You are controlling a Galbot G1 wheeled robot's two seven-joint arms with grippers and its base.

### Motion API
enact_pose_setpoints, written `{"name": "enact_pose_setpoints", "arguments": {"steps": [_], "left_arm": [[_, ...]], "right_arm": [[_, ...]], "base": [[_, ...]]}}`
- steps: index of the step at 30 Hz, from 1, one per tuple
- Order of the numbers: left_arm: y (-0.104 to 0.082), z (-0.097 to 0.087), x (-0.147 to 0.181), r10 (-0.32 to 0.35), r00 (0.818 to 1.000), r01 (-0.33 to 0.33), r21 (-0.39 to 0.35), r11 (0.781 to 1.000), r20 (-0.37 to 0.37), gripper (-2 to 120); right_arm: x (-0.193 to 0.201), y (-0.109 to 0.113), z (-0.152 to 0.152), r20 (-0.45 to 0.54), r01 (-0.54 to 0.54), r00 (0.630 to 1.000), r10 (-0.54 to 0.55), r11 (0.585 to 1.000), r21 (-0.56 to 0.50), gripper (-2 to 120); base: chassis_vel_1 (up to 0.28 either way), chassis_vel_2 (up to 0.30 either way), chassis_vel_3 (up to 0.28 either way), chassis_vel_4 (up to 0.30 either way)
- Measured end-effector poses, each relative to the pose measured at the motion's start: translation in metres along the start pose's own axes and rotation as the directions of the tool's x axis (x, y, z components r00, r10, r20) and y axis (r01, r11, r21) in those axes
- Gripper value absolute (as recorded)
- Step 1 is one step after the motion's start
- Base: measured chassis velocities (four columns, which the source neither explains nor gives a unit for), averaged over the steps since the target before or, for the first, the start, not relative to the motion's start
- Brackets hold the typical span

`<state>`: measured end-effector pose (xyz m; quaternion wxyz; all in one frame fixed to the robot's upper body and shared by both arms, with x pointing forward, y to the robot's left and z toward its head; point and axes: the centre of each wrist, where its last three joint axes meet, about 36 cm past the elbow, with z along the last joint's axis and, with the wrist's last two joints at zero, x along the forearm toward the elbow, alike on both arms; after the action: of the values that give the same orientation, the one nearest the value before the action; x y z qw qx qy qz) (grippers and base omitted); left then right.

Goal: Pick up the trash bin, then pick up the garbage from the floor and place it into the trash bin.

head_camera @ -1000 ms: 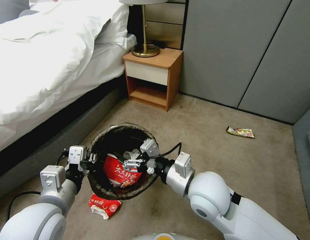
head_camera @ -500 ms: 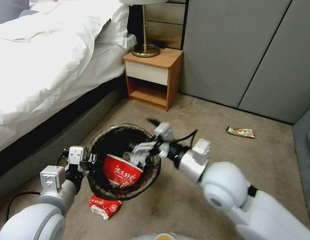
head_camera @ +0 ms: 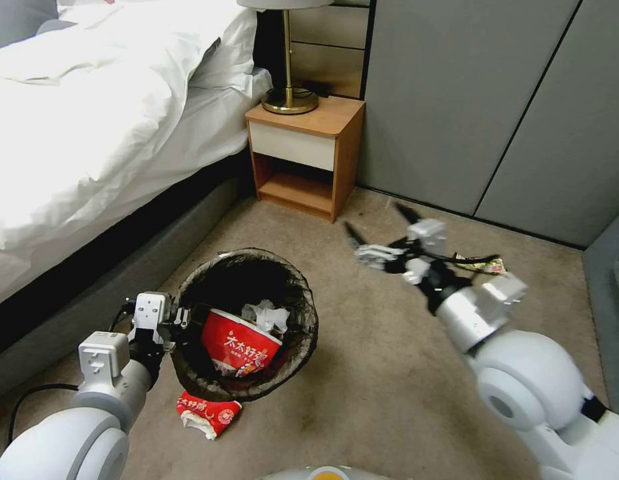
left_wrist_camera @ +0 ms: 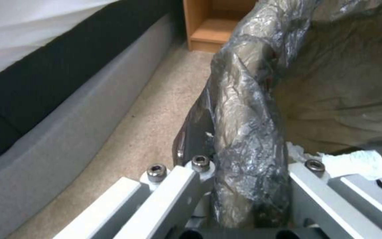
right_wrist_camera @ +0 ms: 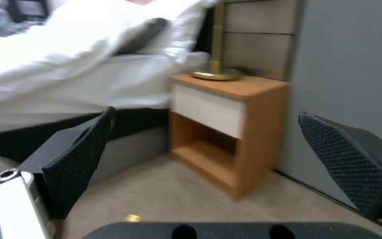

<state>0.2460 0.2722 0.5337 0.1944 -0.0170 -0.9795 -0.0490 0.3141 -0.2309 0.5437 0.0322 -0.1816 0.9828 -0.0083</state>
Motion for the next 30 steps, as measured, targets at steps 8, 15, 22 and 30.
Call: {"name": "enact_pose_setpoints", "arguments": {"steps": [8, 15, 22, 30], "left_arm": [[0.0, -0.001, 0.0, 0.007, 1.0, -0.007, 0.008, 1.0, 0.006, 1], [0.0, -0.001, -0.001, 0.01, 1.0, -0.01, 0.011, 1.0, 0.009, 1], [0.0, -0.001, -0.001, 0.011, 1.0, -0.011, 0.014, 1.0, 0.011, 1], [0.001, -0.002, -0.001, 0.002, 1.0, -0.003, 0.031, 1.0, 0.022, 1]], "right_arm": [[0.035, 0.001, 0.025, 0.003, -0.17, 0.986, 0.17, 0.985, 0.028, 100], [0.043, 0.005, 0.041, -0.008, -0.244, 0.97, 0.244, 0.969, 0.038, 100], [0.044, 0.007, 0.05, -0.026, -0.266, 0.963, 0.267, 0.963, 0.036, 100], [0.04, 0.009, 0.059, -0.054, -0.271, 0.961, 0.272, 0.962, 0.021, 100]], "base": [[-0.048, -0.054, -0.056, -0.05], [-0.08, -0.08, -0.093, -0.104], [-0.114, -0.109, -0.114, -0.12], [-0.113, -0.112, -0.09, -0.107]]}}
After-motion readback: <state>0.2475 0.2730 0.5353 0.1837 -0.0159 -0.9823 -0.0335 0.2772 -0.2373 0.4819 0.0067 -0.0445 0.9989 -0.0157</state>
